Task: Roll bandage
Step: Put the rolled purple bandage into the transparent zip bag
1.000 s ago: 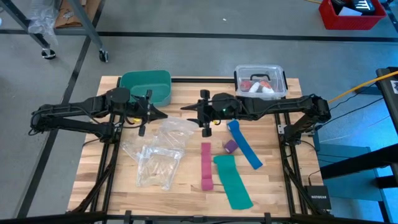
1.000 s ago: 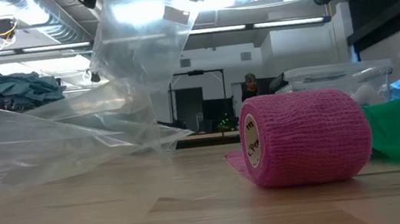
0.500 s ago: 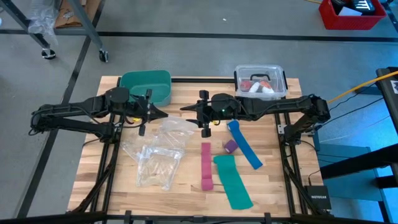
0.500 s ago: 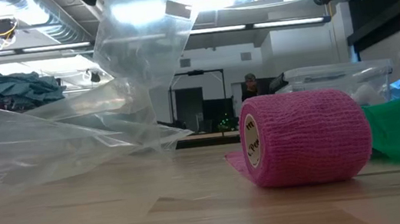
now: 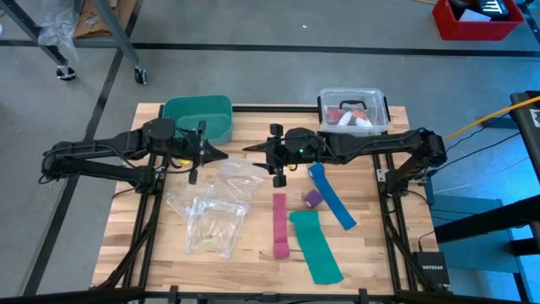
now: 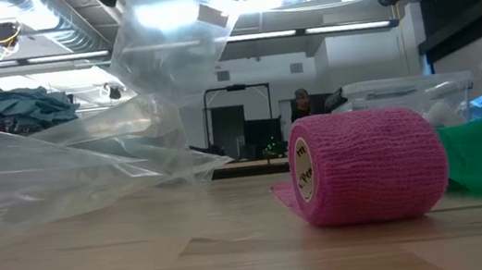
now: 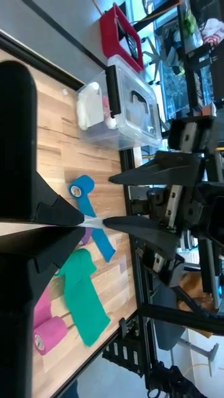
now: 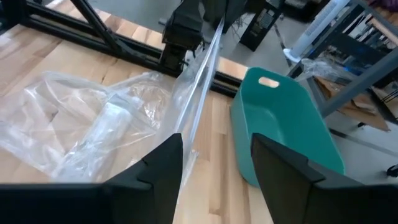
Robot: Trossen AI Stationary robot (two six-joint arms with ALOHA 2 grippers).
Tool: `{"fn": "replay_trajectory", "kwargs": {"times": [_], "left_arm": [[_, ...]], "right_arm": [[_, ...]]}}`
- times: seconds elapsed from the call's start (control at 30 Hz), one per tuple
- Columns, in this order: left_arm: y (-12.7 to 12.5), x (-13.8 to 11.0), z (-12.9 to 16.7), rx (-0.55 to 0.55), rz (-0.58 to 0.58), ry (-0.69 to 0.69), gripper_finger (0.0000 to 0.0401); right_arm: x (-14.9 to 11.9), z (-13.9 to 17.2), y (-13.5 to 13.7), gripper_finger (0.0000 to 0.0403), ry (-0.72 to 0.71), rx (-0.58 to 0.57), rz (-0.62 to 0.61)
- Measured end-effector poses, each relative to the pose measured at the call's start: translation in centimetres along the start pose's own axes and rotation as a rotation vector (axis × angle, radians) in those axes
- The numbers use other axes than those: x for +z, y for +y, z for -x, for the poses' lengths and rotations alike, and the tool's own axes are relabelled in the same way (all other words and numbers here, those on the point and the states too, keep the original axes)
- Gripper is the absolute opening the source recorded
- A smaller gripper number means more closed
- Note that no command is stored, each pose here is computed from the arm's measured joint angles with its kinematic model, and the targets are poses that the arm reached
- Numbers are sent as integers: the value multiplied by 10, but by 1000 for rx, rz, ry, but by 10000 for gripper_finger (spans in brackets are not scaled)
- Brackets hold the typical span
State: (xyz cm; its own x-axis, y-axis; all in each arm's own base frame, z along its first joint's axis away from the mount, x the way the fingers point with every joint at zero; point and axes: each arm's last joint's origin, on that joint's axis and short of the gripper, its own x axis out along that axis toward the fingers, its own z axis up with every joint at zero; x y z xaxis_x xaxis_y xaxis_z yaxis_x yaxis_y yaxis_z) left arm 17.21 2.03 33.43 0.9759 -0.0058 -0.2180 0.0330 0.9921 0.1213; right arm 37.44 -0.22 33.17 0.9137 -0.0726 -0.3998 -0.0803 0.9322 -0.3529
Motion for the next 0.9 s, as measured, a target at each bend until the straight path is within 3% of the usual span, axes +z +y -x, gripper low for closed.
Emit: {"fn": "replay_trajectory", "kwargs": {"times": [0.27,0.47,0.7,0.83,0.9], "left_arm": [[1,4,0,7,-11,-45,0],[1,4,0,4,-1,-38,0],[-1,4,0,-32,9,-44,0],[-2,4,0,-68,12,-48,0],[-2,4,0,-79,22,-48,0]], "right_arm": [[-12,-20,9,191,24,106,-48],[-14,-22,10,180,33,106,-70],[-14,-23,9,98,35,97,-70],[-14,-23,8,20,55,39,-66],[-15,-23,7,10,66,5,-48]]}}
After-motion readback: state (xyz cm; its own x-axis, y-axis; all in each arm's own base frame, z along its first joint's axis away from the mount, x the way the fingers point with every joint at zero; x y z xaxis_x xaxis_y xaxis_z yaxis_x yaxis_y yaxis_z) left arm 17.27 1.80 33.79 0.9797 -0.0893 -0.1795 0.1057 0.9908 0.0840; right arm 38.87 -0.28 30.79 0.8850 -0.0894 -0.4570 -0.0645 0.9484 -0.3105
